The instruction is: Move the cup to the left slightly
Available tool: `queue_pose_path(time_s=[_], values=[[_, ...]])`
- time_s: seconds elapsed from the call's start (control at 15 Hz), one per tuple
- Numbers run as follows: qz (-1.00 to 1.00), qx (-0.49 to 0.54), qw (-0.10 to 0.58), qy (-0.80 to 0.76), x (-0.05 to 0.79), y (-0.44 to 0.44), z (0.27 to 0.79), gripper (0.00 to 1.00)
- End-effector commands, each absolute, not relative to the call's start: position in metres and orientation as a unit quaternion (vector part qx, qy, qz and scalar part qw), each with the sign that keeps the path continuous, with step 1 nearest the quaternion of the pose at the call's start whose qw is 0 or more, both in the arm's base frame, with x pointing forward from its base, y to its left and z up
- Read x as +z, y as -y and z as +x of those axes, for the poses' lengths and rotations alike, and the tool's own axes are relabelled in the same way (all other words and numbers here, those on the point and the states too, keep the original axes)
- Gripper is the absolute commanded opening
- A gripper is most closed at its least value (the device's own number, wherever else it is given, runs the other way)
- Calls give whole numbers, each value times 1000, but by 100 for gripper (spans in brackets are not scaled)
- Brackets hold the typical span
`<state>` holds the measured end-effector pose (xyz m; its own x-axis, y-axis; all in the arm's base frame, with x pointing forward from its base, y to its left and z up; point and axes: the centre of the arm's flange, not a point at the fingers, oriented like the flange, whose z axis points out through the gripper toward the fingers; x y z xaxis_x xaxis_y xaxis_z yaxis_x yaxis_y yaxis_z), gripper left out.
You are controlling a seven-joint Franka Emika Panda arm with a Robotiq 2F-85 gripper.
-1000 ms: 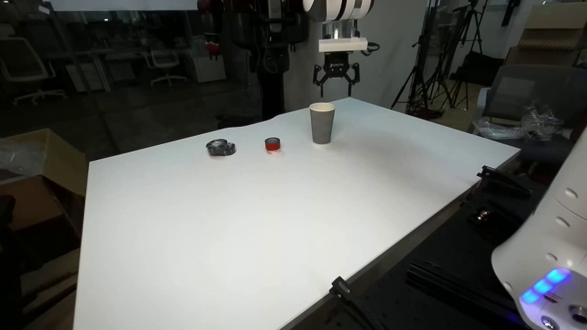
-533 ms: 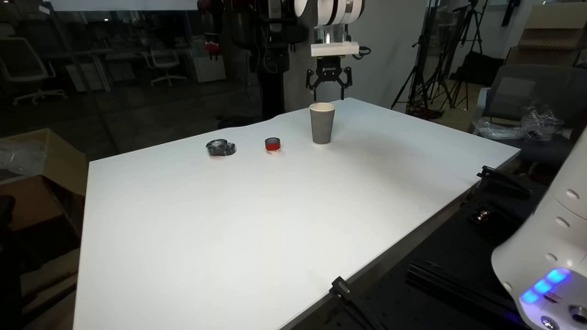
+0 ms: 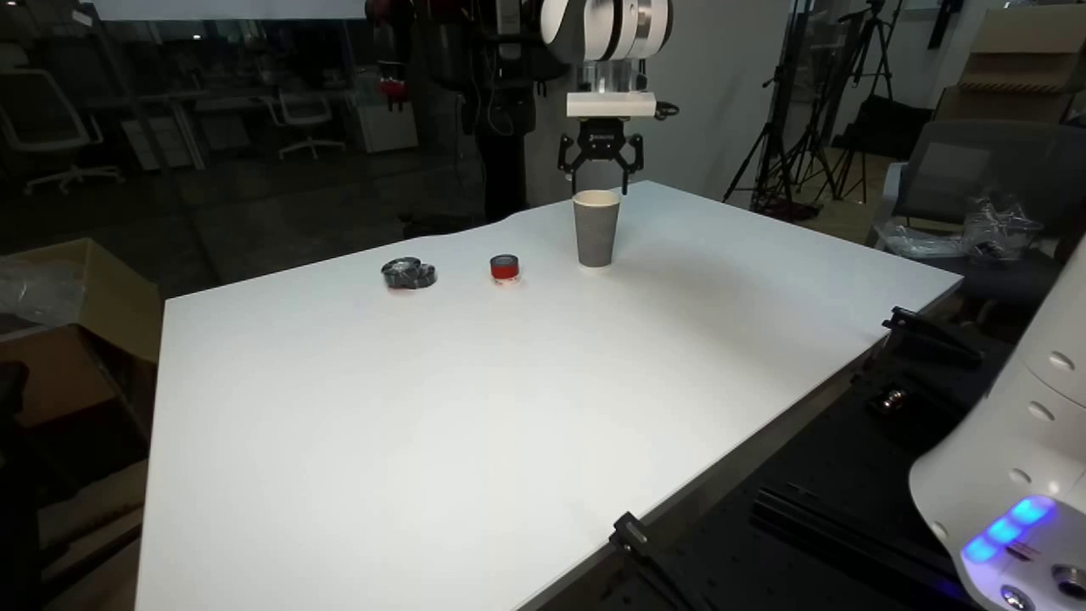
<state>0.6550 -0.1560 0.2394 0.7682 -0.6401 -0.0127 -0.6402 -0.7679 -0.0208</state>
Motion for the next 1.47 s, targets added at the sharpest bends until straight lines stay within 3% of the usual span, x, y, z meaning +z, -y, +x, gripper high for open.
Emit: queue_pose_path(time_s=[0.0,1.0,1.07,1.4], values=[[-930,-15,18,-368,255,143,630,100],[-914,-26,46,-401,298,135,578,100],[-919,-23,40,-391,288,141,600,100],[-918,-28,38,-395,289,143,587,100]])
